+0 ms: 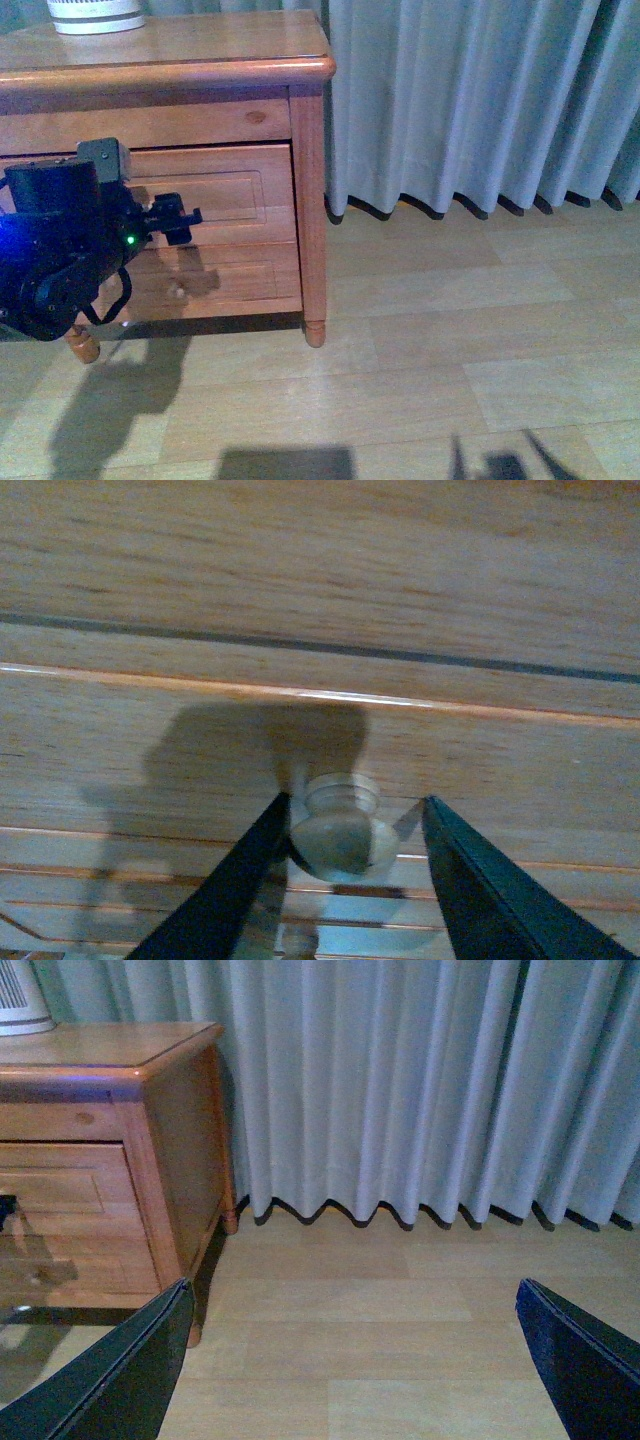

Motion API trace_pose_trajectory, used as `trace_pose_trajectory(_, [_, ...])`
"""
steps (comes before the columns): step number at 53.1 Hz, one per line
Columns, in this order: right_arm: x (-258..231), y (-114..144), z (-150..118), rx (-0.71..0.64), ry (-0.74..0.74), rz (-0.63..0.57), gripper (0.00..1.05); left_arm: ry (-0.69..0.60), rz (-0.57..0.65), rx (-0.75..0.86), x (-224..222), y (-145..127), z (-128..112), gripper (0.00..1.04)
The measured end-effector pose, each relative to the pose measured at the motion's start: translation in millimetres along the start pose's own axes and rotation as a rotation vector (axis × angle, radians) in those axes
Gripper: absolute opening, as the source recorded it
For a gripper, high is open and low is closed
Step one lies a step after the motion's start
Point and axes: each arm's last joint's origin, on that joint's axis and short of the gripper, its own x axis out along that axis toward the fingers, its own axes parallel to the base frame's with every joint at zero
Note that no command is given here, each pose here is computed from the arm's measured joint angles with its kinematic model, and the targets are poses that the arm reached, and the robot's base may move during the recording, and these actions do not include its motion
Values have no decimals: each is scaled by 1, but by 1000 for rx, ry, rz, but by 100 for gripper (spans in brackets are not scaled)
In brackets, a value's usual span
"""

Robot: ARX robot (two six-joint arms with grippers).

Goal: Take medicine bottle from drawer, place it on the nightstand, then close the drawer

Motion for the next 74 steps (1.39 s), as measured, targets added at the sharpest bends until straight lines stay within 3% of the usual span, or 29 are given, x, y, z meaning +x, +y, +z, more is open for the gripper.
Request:
trace_pose_trajectory(2, [0, 0, 0, 0, 0, 0, 98, 0, 2, 3, 0, 1, 0, 30])
trace_pose_trajectory(5, [0, 0, 0, 0, 0, 0, 98, -1, 8, 7, 0, 1, 0, 27])
trace_pose_trajectory(24, [0, 0, 0, 0, 0, 0, 98, -13, -3, 29, -21, 2, -11, 27])
trace_pose_trajectory(48, [0, 0, 0, 0, 0, 0, 98, 46, -38, 21, -142, 8, -42, 27])
trace_pose_trajectory(61, [0, 0, 0, 0, 0, 0, 98, 51, -37, 12, -146, 8, -43, 27])
trace_pose_trajectory(68, [0, 0, 0, 0, 0, 0, 98, 54, -37, 6, -146, 8, -44, 46])
trace_pose_trajectory(74, [0, 0, 0, 0, 0, 0, 98, 59, -37, 4, -147, 8, -45, 69])
